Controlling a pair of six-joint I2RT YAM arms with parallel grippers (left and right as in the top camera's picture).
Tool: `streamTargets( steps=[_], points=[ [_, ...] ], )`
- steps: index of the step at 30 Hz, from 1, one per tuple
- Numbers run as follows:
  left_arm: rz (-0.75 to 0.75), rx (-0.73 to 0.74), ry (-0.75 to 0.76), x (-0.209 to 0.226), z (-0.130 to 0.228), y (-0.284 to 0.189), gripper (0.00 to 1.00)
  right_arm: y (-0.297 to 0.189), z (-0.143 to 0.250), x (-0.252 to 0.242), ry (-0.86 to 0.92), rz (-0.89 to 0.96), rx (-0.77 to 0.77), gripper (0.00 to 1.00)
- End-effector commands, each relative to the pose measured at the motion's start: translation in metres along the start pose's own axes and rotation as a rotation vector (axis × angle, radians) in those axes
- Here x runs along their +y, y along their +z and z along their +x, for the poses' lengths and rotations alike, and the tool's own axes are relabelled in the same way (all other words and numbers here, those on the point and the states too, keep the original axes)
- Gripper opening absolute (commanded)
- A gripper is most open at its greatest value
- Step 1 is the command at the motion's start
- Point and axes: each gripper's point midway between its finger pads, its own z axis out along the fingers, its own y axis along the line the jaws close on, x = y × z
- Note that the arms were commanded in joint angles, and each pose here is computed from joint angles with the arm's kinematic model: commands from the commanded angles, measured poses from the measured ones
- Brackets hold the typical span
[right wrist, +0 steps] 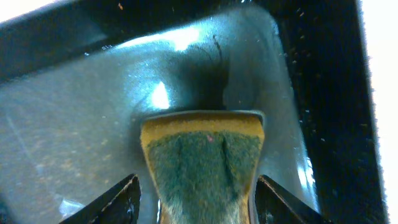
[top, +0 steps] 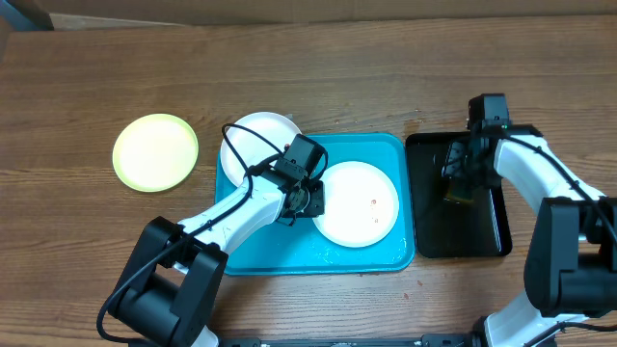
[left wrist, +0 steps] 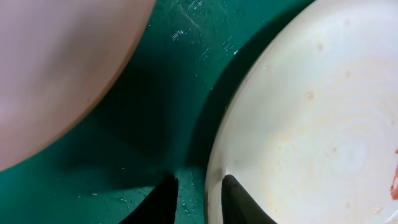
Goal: Clean dirty plates on tray and stack at the side
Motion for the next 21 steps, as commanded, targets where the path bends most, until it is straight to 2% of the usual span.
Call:
streamTargets(
  steps=[1,4,8,10,12,13,15,21],
  points=[
    [-0.017,0.003,0.005,0.002,0.002,0.003,0.26,0.009,0.007,-0.004,0.006,0.011,-0.006,0.56],
    [-0.017,0.004,0.005,0.002,0.002,0.003,0.27,0.014,0.012,0.000,0.006,-0.017,-0.004,0.51],
    [-0.017,0.003,0.005,0.002,0.002,0.003,0.27,0.015,0.018,0.027,-0.042,-0.170,0.016,0.43],
    [-0.016,0.003,0.005,0.002,0.002,0.003,0.28,0.013,0.018,0.037,-0.093,-0.232,0.017,0.42],
    [-0.017,0.002,0.005,0.002,0.002,0.003,0.28,0.012,0.018,0.039,-0.095,-0.244,0.014,0.62],
    [-0.016,0.003,0.005,0.002,0.002,0.003,0.29,0.012,0.017,0.039,-0.095,-0.242,0.014,0.68],
    [-0.017,0.003,0.005,0.002,0.002,0.003,0.29,0.012,0.016,0.038,-0.095,-0.234,0.010,0.73],
    [-0.017,0.004,0.005,0.002,0.002,0.003,0.29,0.005,0.028,0.032,-0.084,-0.208,0.090,0.75]
  ],
)
